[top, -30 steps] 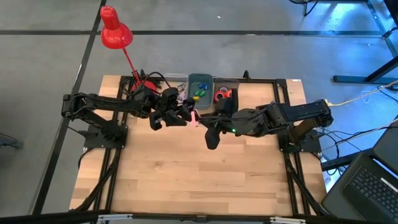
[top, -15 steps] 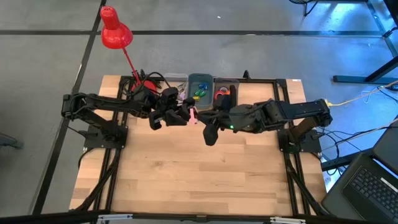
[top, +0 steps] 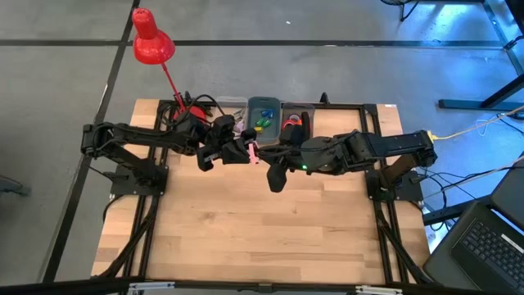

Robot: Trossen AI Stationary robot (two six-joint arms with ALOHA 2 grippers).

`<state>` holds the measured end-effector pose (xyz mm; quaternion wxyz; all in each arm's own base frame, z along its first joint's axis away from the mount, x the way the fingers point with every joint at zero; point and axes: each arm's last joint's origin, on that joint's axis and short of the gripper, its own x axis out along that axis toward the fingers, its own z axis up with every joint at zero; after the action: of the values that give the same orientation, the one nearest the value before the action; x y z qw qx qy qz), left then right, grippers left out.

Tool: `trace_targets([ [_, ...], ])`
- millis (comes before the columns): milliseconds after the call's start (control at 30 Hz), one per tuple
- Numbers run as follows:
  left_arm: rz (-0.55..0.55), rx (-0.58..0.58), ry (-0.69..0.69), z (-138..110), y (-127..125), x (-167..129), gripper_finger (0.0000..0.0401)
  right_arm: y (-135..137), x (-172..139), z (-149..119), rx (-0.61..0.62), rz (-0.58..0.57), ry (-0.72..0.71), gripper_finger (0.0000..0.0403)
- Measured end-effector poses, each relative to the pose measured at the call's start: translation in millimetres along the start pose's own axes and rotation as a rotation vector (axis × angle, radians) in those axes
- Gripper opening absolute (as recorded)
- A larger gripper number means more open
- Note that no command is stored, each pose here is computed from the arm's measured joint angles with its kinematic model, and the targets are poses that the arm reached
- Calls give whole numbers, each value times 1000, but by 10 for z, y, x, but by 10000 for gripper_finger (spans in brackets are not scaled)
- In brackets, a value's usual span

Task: Pick and place Stapler, Stapler remover, tape
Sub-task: Put the pink staple remover into the transparent bin

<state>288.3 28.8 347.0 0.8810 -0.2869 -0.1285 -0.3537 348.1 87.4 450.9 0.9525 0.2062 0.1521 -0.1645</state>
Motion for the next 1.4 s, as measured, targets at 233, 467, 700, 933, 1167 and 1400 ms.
trace_targets([
  [233, 5, 9, -4, -2, 1, 2, 2, 1, 1, -3, 25, 8, 8, 28],
  [467, 12, 17, -7, -2, 6, 2, 1, 4, 2, 0, 31, 24, 13, 118],
  [700, 13, 22, 3, 0, 8, 6, 1, -36, -244, 73, 113, 114, 75, 233],
  [933, 17, 19, 16, 1, 24, -6, 1, -120, -636, 12, 137, 52, 166, 251],
  [1167, 299, 34, 147, -1, 396, -291, 1, -338, -932, -177, 195, -227, 251, 252],
  [1400, 821, -35, 334, -58, 809, -965, 1, -429, -1009, -327, 250, -397, 313, 253],
])
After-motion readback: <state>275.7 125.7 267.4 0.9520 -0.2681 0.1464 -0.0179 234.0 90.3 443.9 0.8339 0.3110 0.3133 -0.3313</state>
